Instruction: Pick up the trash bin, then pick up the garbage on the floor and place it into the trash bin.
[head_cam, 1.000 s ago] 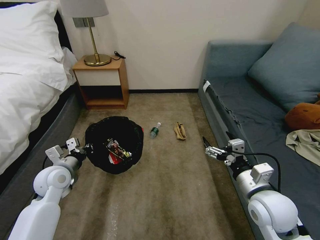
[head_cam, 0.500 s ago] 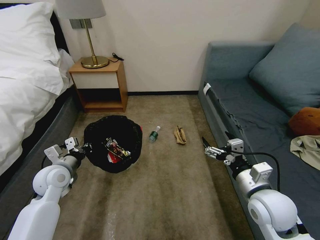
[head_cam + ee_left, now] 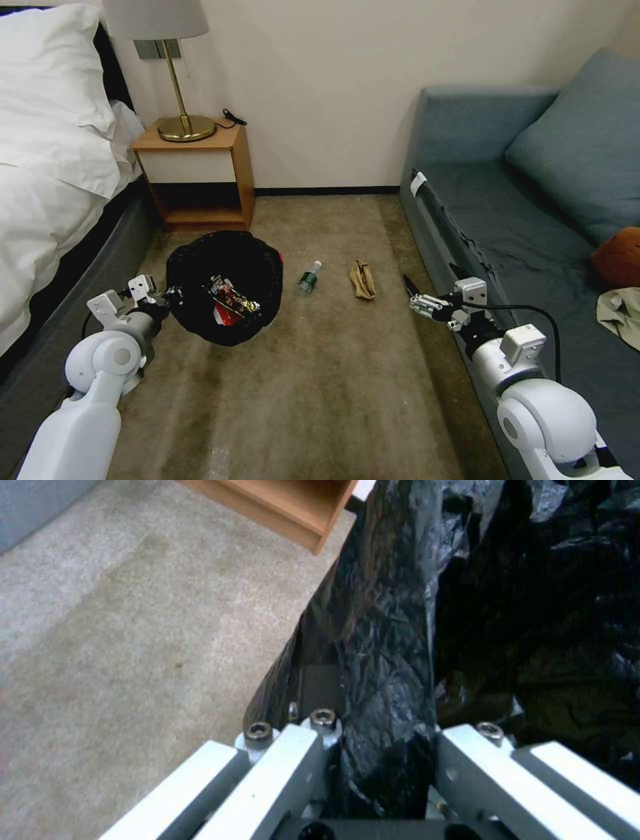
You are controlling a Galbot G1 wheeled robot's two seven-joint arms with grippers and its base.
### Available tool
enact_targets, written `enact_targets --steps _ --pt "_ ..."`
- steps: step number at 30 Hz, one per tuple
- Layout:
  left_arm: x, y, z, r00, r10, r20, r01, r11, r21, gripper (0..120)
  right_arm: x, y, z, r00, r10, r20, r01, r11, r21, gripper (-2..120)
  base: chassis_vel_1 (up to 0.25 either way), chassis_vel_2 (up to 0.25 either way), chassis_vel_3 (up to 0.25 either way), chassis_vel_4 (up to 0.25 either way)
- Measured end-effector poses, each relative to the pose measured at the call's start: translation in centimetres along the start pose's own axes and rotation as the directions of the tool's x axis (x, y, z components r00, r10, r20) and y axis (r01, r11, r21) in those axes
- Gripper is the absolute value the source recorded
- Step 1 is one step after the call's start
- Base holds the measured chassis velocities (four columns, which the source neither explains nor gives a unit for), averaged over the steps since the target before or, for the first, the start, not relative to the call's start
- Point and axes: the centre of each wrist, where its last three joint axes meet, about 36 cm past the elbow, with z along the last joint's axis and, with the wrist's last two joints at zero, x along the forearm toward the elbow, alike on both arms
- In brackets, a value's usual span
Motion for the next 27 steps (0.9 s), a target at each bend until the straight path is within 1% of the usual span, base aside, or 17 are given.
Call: enact_targets --steps 8,27 --pt "0.04 0.11 -0.23 1.000 0.000 0.004 0.000 1.000 -0.001 2 0.10 0.13 0.06 1.000 -0.001 0.000 0.001 1.000 -0.005 100 -0.117 0.103 0.113 -0.115" --pt "-0.32 0.28 -0.57 1.000 0.007 0.002 -0.007 1.000 -0.003 2 0.00 0.70 0.43 1.000 0.004 -0.004 -0.004 1.000 -0.023 100 -0.121 0.132 0.129 -0.132"
